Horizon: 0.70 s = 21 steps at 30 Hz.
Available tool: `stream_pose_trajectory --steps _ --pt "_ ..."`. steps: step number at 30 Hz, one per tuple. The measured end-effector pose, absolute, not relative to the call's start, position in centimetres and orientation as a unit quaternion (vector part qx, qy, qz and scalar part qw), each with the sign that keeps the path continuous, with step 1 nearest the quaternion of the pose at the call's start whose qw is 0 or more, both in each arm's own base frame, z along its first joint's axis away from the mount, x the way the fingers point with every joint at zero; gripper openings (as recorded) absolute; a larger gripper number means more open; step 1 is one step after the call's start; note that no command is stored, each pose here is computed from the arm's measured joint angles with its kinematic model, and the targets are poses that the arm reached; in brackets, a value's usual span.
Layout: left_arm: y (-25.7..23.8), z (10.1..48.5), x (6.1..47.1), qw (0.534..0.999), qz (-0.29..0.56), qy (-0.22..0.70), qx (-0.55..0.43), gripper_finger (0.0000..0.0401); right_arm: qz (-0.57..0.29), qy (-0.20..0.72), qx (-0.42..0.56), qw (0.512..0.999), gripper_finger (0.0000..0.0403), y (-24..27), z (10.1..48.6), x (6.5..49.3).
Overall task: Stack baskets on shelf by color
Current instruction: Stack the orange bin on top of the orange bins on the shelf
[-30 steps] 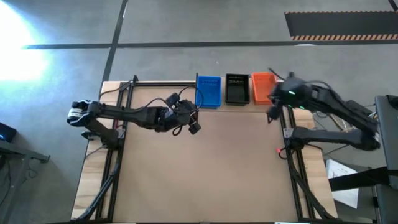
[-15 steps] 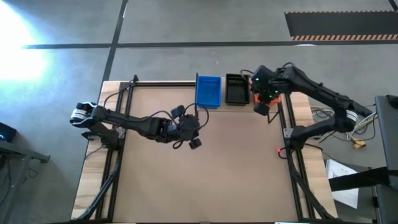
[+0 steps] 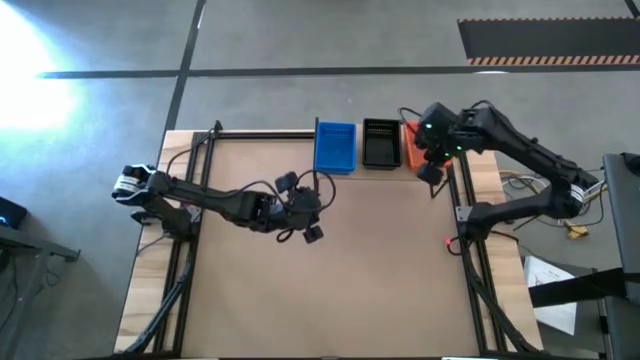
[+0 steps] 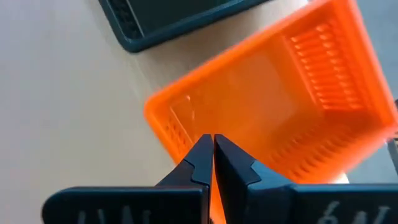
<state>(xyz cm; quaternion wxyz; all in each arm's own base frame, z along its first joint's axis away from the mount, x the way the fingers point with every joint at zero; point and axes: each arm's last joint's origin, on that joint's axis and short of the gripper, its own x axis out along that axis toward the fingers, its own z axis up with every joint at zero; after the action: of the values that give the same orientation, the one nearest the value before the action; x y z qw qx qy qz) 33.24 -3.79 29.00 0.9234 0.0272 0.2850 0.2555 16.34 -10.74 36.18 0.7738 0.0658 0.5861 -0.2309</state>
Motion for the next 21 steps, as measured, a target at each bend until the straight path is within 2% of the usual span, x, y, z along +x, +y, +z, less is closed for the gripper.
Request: stream_pose_trajectory --steps 7,13,21 --pt "-3.8 28.4 33.2 0.924 0.259 0.282 0.016 0.0136 -0.243 0.554 0.073 0.793 0.0008 -9.7 36.7 14.2" --pt "-3.9 27.5 33.3 0.932 0.253 0.260 0.016 0.0136 -0.260 0.525 0.085 0.806 0.0008 -10.5 34.6 15.4" --pt "-5.0 27.5 33.2 0.936 0.235 0.261 0.020 0.0136 -0.255 0.551 0.096 0.789 0.0008 -11.9 33.0 17.5"
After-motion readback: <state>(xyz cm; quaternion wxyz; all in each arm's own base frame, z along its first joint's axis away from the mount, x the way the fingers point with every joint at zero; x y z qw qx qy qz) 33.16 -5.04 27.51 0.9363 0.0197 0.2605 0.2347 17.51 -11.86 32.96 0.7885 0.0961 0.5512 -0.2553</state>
